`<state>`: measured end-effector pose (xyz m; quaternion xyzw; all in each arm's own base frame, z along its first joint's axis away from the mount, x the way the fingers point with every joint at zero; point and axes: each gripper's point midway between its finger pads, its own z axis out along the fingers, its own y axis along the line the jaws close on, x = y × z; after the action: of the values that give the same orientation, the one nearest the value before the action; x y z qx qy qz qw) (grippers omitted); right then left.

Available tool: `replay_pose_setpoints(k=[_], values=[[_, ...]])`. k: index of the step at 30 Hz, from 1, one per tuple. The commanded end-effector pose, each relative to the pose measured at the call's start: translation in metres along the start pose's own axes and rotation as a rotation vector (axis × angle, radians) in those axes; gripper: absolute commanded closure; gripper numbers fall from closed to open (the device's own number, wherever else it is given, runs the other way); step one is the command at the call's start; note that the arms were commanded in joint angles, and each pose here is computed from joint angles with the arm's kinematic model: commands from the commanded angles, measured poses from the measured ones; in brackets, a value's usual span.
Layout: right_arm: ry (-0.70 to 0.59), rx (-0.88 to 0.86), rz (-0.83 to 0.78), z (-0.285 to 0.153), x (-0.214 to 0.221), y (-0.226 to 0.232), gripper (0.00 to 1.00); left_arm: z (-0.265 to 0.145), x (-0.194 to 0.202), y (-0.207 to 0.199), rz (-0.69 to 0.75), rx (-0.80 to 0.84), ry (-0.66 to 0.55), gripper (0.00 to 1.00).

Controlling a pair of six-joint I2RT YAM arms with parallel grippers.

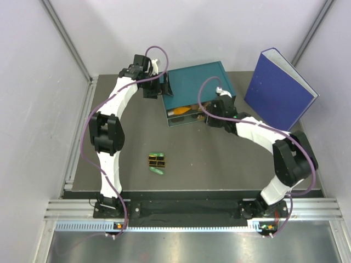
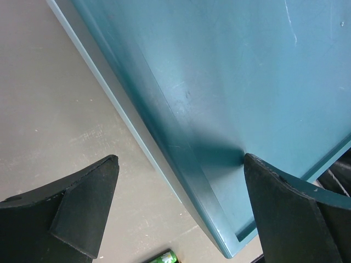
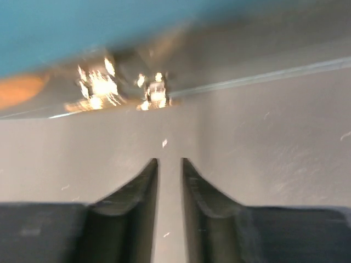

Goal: Organize the makeup

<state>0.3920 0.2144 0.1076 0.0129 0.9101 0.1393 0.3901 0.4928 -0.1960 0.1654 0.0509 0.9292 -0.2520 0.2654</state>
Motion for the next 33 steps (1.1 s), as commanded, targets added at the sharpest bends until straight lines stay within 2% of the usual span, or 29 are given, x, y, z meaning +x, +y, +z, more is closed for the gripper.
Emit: replay_pose_setpoints(k=[1,3,4,6,7,9,17,22,33], values=[[-0.017,-0.202,0.253,-0.018,-0.01,0.009,0.56,0.019,0.041,0.04,-0.005,-0.131,0.151,0.01],[0.028,-0.218,0.324,-0.017,0.003,0.002,0.45,0.019,0.041,0.039,-0.005,-0.126,0.152,0.01],[-0.01,-0.246,0.364,-0.015,-0.007,-0.001,0.37,0.02,0.042,0.039,-0.005,-0.122,0.156,0.01],[0.046,-0.282,0.478,-0.012,0.009,-0.004,0.35,0.019,0.042,0.038,-0.005,-0.12,0.154,0.01],[0.017,-0.32,0.517,-0.01,0.001,-0.003,0.34,0.021,0.043,0.039,-0.006,-0.121,0.157,0.01],[0.056,-0.354,0.605,-0.005,0.011,-0.002,0.32,0.02,0.042,0.038,-0.005,-0.119,0.156,0.01],[0.065,-0.545,0.839,0.007,-0.002,0.022,0.31,0.019,0.044,0.039,-0.001,-0.122,0.16,0.01],[0.085,-0.582,1.033,0.014,0.01,0.017,0.3,0.018,0.042,0.038,0.003,-0.123,0.154,0.01],[0.033,-0.614,1.199,0.027,0.019,0.004,0.31,0.016,0.041,0.039,0.008,-0.129,0.15,0.01]])
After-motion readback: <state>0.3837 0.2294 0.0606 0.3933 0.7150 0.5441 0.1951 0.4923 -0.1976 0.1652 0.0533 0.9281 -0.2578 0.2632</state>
